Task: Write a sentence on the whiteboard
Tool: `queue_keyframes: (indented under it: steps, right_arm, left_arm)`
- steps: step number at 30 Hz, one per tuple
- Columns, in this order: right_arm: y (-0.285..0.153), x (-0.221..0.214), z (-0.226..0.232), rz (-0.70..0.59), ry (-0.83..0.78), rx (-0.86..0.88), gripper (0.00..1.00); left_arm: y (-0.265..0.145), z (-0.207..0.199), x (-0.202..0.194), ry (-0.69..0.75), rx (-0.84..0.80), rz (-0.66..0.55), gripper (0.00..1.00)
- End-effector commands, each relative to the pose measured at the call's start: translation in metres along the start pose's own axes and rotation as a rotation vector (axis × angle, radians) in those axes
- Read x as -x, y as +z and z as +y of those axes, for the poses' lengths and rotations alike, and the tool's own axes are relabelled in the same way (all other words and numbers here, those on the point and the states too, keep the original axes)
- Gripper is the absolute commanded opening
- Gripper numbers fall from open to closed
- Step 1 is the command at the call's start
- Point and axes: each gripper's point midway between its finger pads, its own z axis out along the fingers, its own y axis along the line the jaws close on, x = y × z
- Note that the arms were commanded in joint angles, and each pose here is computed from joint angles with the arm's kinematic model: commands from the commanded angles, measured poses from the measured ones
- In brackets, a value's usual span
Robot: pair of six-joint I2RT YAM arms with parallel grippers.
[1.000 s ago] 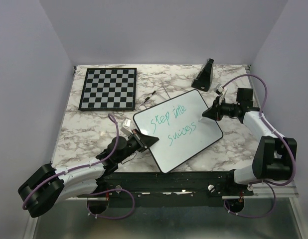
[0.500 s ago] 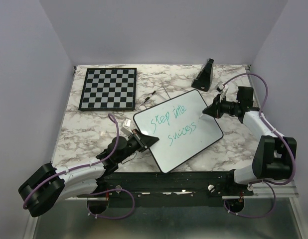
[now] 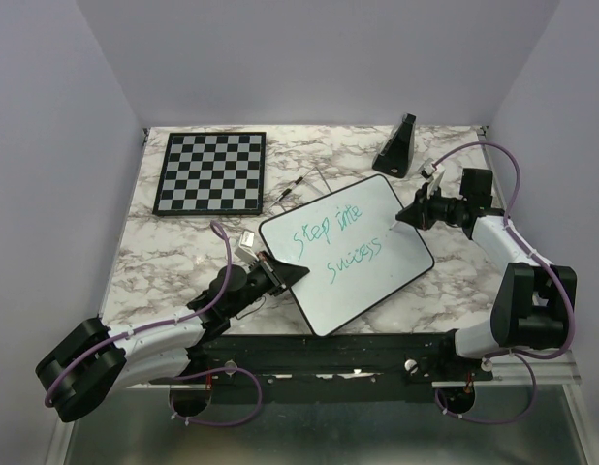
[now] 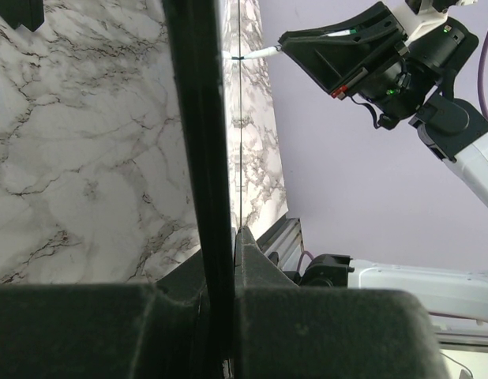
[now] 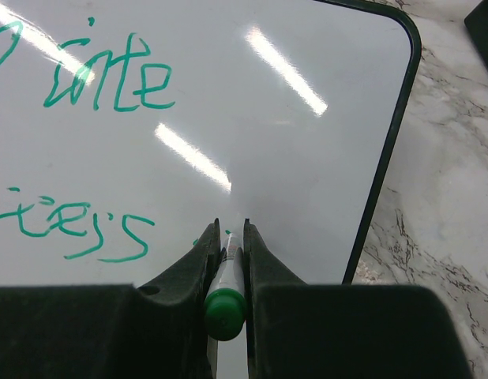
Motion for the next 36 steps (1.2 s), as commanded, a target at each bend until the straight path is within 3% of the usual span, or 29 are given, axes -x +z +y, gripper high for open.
queue_keyframes:
  steps: [1, 36]
  right_arm:
    - [-0.002, -0.006, 0.000, 0.032, -0.020, -0.008, 0.01]
    - [-0.002, -0.004, 0.034, 0.032, -0.044, 0.142, 0.01]
  left_arm:
    - [0.000, -0.023, 0.009, 0.049, -0.083, -0.029, 0.00]
    - [0.003, -0.023, 0.006, 0.050, -0.087, -0.019, 0.00]
